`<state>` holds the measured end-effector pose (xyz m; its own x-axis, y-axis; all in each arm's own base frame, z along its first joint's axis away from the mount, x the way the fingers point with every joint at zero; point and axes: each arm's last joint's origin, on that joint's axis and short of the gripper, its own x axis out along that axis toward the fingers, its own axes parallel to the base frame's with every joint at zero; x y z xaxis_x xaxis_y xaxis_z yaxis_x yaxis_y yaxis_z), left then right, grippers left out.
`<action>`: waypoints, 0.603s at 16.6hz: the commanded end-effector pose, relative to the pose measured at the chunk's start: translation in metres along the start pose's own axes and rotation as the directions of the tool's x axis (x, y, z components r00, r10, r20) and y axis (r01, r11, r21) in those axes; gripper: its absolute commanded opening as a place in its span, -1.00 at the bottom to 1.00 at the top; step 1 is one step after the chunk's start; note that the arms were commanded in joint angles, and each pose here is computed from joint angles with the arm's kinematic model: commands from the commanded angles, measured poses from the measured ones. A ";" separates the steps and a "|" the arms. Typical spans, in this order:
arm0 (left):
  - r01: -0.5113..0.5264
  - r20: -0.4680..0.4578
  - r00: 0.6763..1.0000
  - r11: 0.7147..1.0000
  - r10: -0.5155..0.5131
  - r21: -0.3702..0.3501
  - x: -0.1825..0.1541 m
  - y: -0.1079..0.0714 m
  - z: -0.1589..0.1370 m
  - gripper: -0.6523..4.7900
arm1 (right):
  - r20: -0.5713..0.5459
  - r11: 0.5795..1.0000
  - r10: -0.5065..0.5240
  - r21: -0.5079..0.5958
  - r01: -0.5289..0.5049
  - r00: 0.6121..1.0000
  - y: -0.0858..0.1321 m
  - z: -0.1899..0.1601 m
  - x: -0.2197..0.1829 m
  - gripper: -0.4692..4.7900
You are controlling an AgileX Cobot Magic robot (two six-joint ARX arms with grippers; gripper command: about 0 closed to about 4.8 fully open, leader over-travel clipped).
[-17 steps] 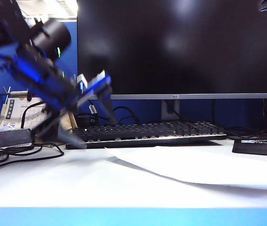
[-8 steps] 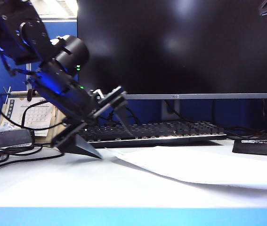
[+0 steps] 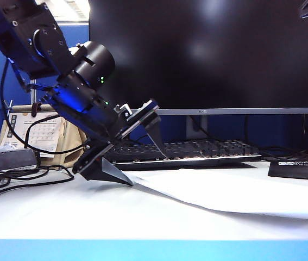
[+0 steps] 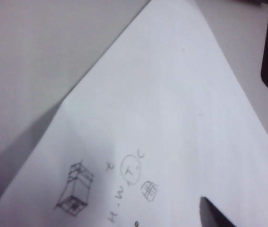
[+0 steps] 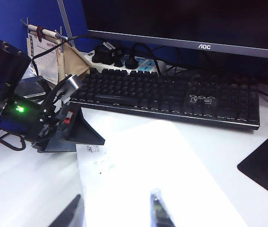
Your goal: Put a wrinkled paper upside down.
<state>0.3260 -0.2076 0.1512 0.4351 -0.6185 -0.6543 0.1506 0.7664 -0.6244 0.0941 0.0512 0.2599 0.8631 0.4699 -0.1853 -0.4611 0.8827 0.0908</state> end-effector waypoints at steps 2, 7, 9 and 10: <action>-0.027 -0.018 0.999 1.000 0.027 -0.003 0.012 0.004 -0.007 1.00 | 0.018 1.000 0.000 0.001 -0.001 1.000 0.000 0.003 -0.001 -0.13; -0.002 -0.040 0.999 1.000 0.002 -0.004 0.013 0.004 -0.008 -0.32 | 0.018 1.000 0.000 0.001 0.000 1.000 0.000 0.003 -0.001 -0.13; 0.015 -0.049 0.999 1.000 -0.015 -0.003 0.013 0.003 -0.008 -0.78 | 0.018 1.000 0.001 0.001 -0.001 1.000 0.000 0.003 -0.001 -0.13; 0.015 -0.049 0.999 1.000 -0.015 -0.002 0.013 0.003 -0.008 -0.78 | 0.018 1.000 0.001 0.001 -0.001 1.000 0.000 0.003 -0.001 -0.13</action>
<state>0.3240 -0.2136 0.1349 0.3833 -0.6272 -0.6780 0.1393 0.7650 -0.6288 0.0942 0.0512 0.2600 0.8633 0.4696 -0.1849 -0.4608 0.8828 0.0908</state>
